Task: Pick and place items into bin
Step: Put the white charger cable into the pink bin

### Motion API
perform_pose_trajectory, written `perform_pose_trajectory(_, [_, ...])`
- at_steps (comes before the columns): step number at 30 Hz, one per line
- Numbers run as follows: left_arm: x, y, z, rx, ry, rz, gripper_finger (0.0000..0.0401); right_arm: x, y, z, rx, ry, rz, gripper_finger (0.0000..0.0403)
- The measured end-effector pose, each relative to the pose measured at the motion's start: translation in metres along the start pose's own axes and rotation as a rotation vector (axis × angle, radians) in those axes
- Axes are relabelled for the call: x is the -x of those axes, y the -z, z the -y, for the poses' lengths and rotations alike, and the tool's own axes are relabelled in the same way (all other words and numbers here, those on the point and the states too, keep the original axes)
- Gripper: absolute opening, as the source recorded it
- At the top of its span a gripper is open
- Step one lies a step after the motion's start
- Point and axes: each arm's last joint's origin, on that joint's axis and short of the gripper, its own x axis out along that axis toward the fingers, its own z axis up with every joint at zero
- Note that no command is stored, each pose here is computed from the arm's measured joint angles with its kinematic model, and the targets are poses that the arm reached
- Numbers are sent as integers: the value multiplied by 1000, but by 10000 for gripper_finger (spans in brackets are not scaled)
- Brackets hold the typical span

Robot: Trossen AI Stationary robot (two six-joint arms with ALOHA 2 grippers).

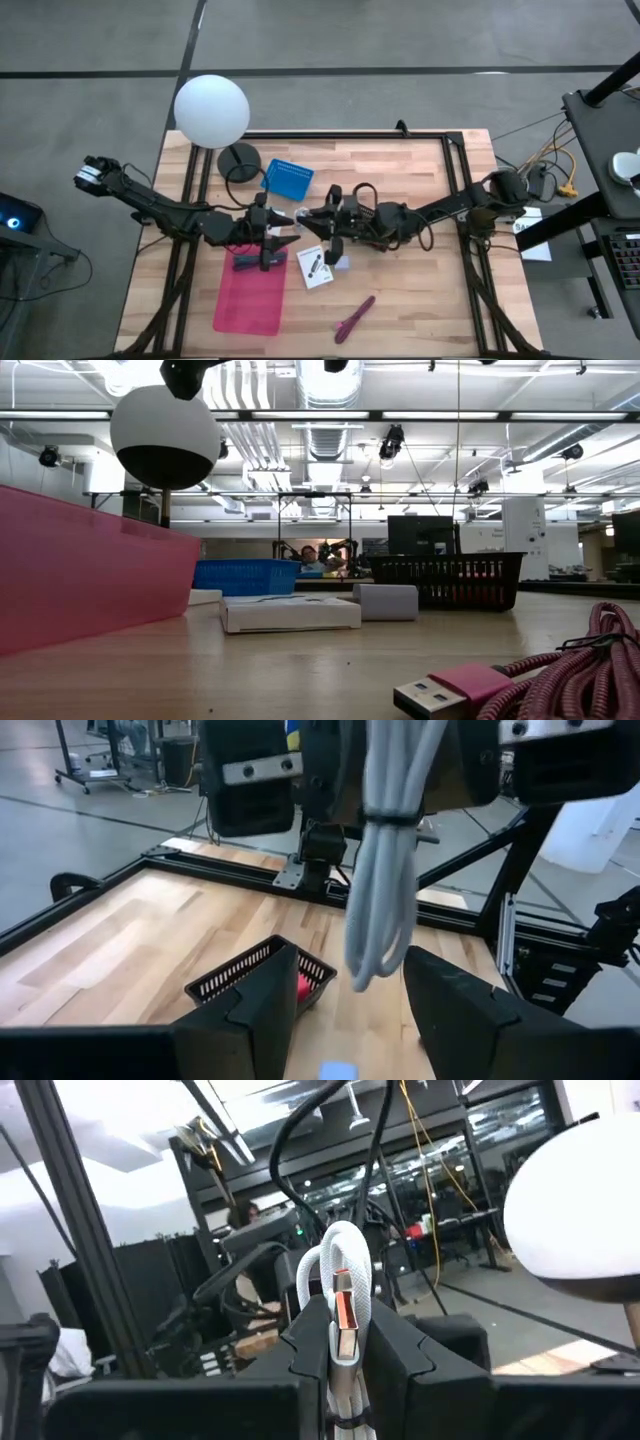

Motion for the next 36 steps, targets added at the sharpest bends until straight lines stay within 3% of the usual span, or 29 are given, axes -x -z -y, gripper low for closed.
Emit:
perform_pose_trajectory(8, [0, 0, 0, 3, 1, 2, 167, -18, -1, 1, 18, -37, 14, 28])
perform_pose_trajectory(24, [0, -3, 2, 17, 44, 17, 162, -15, 7, 7, 4, -30, -32, 29])
perform_pose_trajectory(30, [0, -2, 2, 15, 44, 15, 128, -14, 9, 7, -7, -36, -52, 29])
perform_pose_trajectory(36, [0, -2, 2, 15, 51, 12, 59, -15, 9, 8, -5, -36, -52, 29])
